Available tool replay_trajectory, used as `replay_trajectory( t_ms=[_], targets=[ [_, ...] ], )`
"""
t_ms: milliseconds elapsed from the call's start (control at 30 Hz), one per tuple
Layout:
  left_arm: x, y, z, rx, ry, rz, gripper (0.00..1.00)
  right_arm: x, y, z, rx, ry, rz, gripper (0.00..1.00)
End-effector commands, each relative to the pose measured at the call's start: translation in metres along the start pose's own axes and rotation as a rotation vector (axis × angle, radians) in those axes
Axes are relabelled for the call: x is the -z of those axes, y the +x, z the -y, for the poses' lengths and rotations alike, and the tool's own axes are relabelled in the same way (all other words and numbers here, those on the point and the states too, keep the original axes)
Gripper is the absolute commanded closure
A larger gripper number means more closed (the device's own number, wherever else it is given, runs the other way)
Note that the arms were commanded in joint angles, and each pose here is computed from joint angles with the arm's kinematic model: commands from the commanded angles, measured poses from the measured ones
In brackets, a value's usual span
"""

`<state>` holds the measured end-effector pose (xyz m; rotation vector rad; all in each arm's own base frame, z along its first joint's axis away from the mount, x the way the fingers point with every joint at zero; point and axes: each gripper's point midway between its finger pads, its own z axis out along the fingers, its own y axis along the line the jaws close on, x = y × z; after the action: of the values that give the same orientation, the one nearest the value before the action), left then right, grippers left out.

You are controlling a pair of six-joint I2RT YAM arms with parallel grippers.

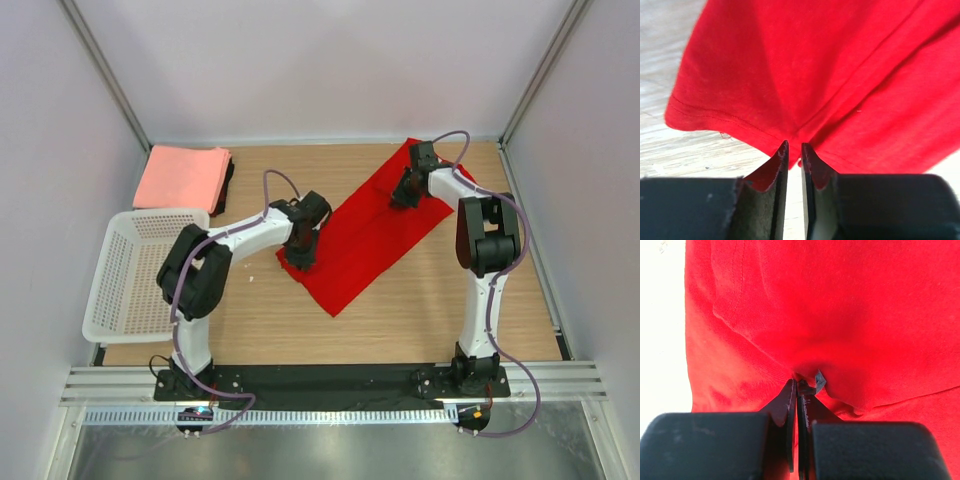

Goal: Fold and stack the t-shirts
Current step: Fold the tshirt

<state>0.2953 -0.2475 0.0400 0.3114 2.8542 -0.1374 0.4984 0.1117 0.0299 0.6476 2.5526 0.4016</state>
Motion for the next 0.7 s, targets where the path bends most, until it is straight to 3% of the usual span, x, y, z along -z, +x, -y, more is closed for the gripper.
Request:
replay_trajectory(
  t_ms=[0, 300, 500, 600, 667],
  targets=[
    [-0.009, 0.016, -0.006, 0.02, -0.023, -0.047, 0.84, 0.007, -0.016, -0.003, 0.024, 0.007, 0.039, 0.98],
    [-0.023, 0.045, -0.007, 0.071, -0.003, -0.108, 0.85, 0.003, -0.01, 0.002, 0.029, 0.016, 0.026, 0.98],
    [-0.01, 0.058, 0.007, 0.131, 0.089, -0.114, 0.81, 0.022, -0.017, -0.015, 0.045, -0.051, 0.034, 0.79],
    [0.008, 0.058, 0.018, 0.147, 0.16, -0.094, 0.79, 0.042, -0.021, -0.03, 0.057, -0.111, 0.044, 0.75],
    [0.028, 0.046, 0.024, 0.15, 0.201, -0.042, 0.71, 0.054, -0.023, -0.038, 0.063, -0.145, 0.049, 0.69]
  ],
)
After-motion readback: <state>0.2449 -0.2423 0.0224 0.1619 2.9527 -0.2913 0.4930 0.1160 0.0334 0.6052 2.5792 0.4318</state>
